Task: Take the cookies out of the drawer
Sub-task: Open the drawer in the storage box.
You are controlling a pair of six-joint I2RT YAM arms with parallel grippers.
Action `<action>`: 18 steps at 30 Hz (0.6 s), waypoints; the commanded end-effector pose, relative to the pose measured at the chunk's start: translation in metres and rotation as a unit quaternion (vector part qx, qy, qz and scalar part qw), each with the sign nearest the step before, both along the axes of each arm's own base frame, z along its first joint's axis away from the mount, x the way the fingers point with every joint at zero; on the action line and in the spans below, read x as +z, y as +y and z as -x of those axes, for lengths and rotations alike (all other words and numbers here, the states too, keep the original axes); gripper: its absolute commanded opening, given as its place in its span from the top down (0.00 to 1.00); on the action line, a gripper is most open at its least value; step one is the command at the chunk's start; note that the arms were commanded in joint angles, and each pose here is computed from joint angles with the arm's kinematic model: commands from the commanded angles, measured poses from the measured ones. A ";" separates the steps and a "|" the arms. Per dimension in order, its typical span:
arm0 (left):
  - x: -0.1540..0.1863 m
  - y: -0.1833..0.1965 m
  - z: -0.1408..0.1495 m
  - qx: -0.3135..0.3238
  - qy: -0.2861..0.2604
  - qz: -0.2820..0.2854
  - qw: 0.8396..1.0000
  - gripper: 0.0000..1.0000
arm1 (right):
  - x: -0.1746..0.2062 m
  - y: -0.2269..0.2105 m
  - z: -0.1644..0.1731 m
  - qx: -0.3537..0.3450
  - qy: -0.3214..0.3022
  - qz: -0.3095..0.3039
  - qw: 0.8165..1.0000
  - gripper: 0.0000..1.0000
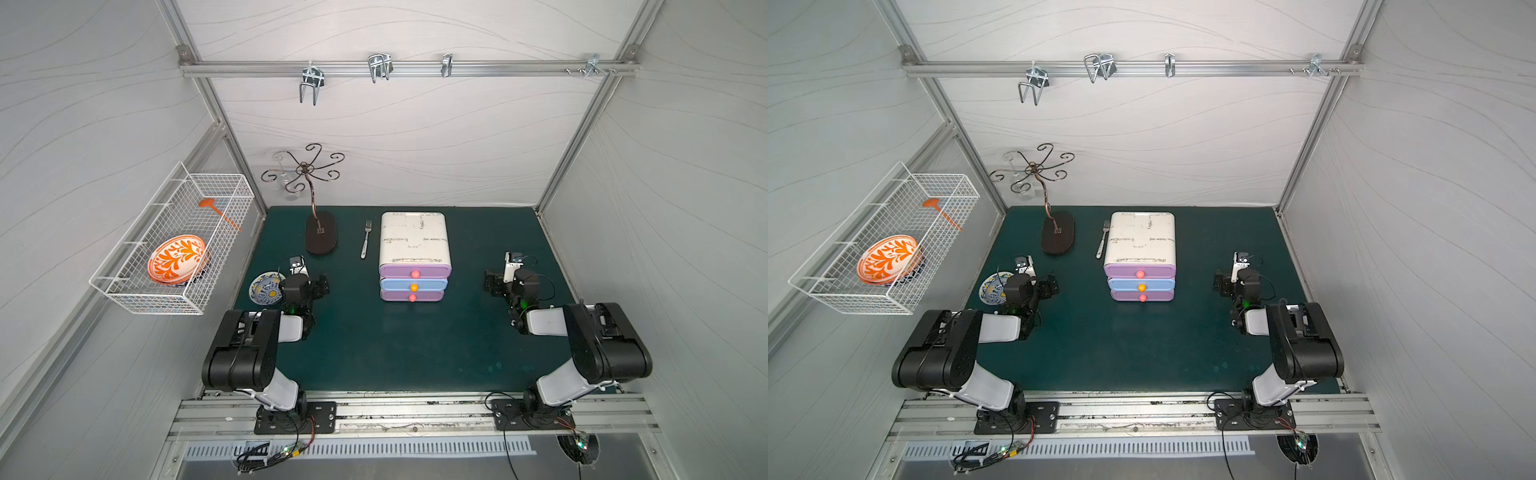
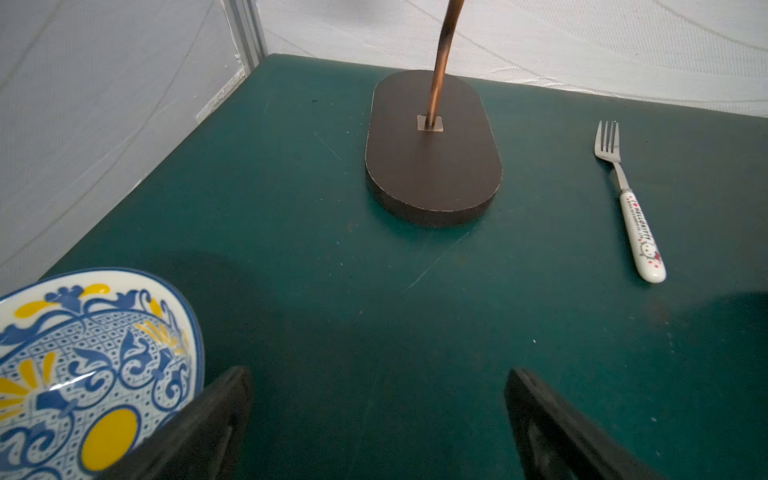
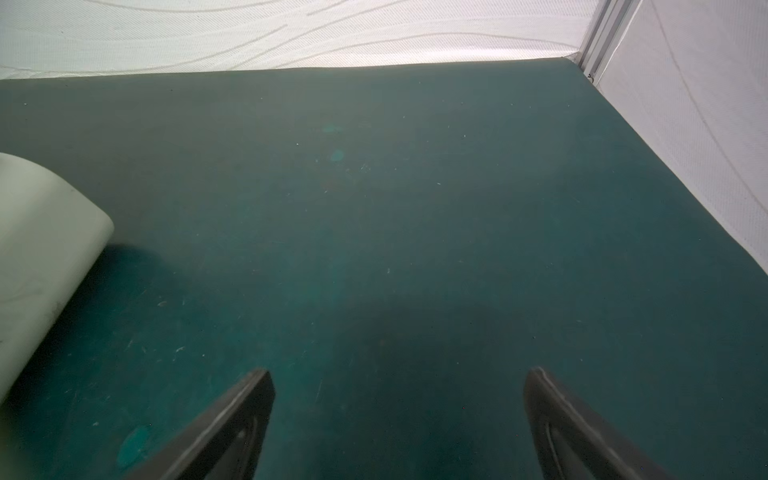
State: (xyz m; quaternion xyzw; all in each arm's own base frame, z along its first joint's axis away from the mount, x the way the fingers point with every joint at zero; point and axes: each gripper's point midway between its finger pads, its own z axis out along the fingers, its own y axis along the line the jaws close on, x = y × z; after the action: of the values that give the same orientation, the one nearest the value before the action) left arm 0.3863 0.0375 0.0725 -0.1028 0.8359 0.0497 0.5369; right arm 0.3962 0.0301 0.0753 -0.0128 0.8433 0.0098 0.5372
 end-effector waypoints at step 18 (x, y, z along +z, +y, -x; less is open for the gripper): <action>0.020 0.000 -0.011 -0.003 -0.034 -0.002 0.999 0.00 | 0.009 0.000 -0.005 0.003 -0.015 0.002 1.000 0.01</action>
State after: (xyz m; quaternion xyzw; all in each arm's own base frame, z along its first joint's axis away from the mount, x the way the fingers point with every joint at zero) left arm 0.3864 0.0374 0.0726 -0.1025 0.8358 0.0497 0.5371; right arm 0.3963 0.0298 0.0754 -0.0125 0.8431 0.0094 0.5375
